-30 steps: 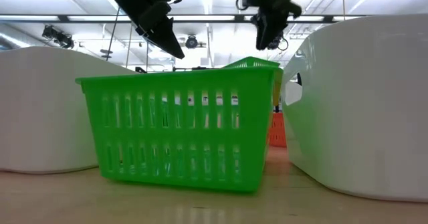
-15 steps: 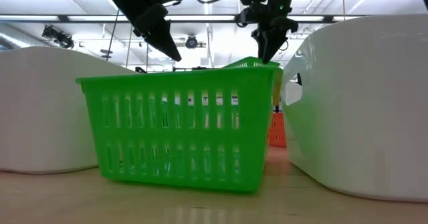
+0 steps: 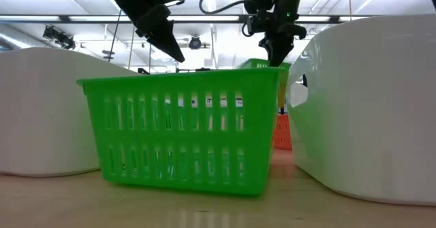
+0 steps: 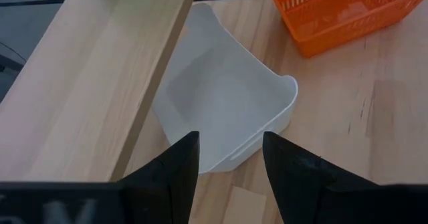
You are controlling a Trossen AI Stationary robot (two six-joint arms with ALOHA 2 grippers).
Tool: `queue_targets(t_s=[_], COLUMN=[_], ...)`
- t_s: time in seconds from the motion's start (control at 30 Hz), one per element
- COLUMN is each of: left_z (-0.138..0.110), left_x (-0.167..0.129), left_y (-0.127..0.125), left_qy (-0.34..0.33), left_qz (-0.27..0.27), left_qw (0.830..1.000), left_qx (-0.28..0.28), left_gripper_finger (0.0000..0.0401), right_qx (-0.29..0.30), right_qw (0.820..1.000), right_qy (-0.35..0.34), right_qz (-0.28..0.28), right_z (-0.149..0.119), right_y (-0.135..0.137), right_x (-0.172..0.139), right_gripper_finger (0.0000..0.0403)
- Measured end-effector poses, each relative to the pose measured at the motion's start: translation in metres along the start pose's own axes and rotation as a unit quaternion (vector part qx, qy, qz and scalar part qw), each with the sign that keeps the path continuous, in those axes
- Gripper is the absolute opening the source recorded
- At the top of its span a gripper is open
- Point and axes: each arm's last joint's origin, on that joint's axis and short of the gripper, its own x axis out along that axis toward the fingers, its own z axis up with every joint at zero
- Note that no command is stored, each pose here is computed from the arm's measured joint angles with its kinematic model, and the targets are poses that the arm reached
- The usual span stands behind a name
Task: Stack baskets on shelf by color
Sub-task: Put the right green bin on the shelf
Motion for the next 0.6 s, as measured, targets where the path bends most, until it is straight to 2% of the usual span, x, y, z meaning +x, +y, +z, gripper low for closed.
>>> queue_targets(t_s=[0.27,0.43,0.6], left_z=[0.0,0.0001,0.0001], left_x=[0.0,0.0,0.0], left_y=[0.0,0.0,0.0], left_qy=[0.0,0.0,-0.001], left_qz=[0.0,0.0,0.0], left_qw=[1.0,1.0,1.0], left_qx=[0.0,0.0,0.0], left_gripper_finger=[0.0172,0.0172,0.0172], right_qx=[0.032,0.085,0.088], right_qw=[0.999,0.996,0.996], right_qy=[0.003,0.0,-0.001], right_qz=[0.004,0.02,0.03], right_z=[-0.0005,-0.001,-0.0014], right_y=[0.0006,0.0007,0.0019], right_x=[-0.0049,-0.0087,-0.0063], right_gripper_finger=[0.0012,0.0011,0.0017])
